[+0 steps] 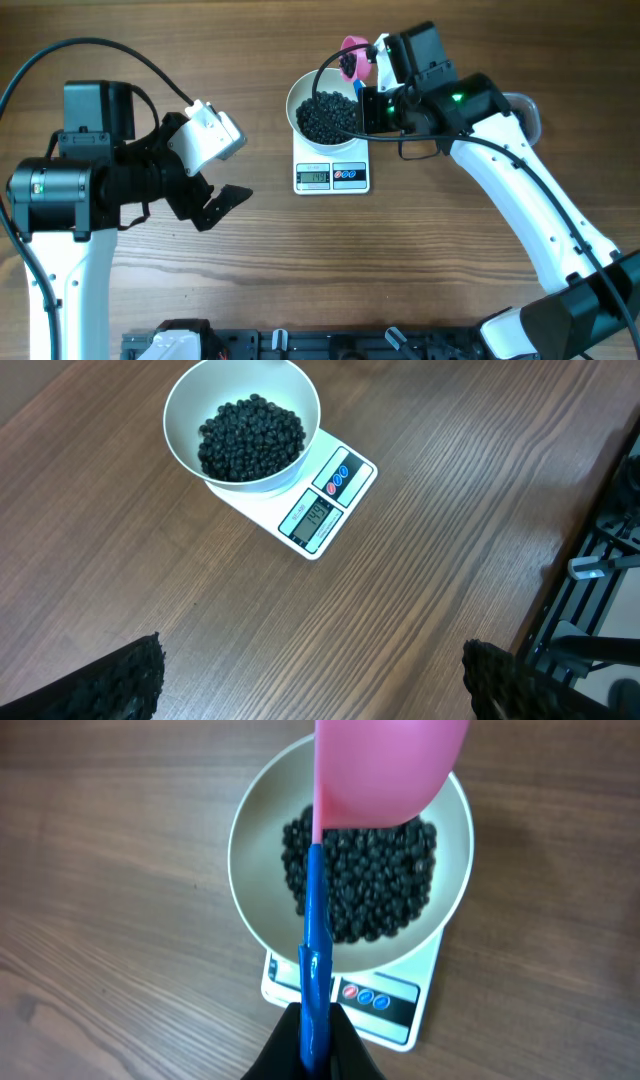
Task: Scoop item into bowl and weigh 150g on scale
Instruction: 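Tilt the scoop slowly with the right gripper, trickling beans into the bowl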
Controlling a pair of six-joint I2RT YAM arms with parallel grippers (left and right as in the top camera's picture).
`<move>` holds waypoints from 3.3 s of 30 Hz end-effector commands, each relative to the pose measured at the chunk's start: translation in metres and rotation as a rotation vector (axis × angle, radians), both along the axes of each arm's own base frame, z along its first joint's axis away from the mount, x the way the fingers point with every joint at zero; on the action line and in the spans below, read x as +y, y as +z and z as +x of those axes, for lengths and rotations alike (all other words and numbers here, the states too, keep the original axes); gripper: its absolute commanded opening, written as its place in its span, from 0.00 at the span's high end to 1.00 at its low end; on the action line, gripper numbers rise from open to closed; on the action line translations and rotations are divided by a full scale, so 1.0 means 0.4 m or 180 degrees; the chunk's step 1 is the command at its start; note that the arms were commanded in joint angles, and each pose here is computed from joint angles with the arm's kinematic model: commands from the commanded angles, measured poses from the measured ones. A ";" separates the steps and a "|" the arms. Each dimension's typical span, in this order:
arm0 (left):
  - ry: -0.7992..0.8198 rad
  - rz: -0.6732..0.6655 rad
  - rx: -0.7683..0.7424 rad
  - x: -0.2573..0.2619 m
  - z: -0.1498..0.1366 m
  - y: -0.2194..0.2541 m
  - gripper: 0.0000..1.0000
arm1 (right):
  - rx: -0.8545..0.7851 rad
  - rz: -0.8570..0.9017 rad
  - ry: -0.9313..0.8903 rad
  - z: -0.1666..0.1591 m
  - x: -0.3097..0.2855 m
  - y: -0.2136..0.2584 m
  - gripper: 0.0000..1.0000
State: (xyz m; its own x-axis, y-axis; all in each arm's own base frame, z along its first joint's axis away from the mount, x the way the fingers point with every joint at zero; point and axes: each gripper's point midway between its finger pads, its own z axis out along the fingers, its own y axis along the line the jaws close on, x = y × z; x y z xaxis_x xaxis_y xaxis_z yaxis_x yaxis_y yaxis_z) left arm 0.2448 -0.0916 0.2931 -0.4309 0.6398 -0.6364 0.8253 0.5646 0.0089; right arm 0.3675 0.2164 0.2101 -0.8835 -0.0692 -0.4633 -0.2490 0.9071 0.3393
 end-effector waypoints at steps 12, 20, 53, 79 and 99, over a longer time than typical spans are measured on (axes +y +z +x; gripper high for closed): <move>-0.0015 0.0018 -0.0079 0.004 0.002 0.013 0.00 | 0.0064 0.0030 0.0040 -0.007 0.014 -0.011 0.96; -0.0015 0.0018 -0.0079 0.004 0.002 0.013 0.00 | 0.0064 0.0030 0.0040 -0.007 0.014 -0.011 0.96; -0.0015 0.0018 -0.0079 0.004 0.002 0.013 0.00 | -0.0040 0.0060 0.0278 -0.006 0.029 -0.002 0.96; -0.0016 0.0019 -0.0080 0.004 0.002 0.013 0.00 | 0.0031 0.0141 0.0162 -0.007 0.032 0.000 0.96; -0.0016 0.0019 -0.0080 0.004 0.002 0.013 0.00 | -0.0050 0.0310 -0.0020 0.038 0.004 0.020 0.96</move>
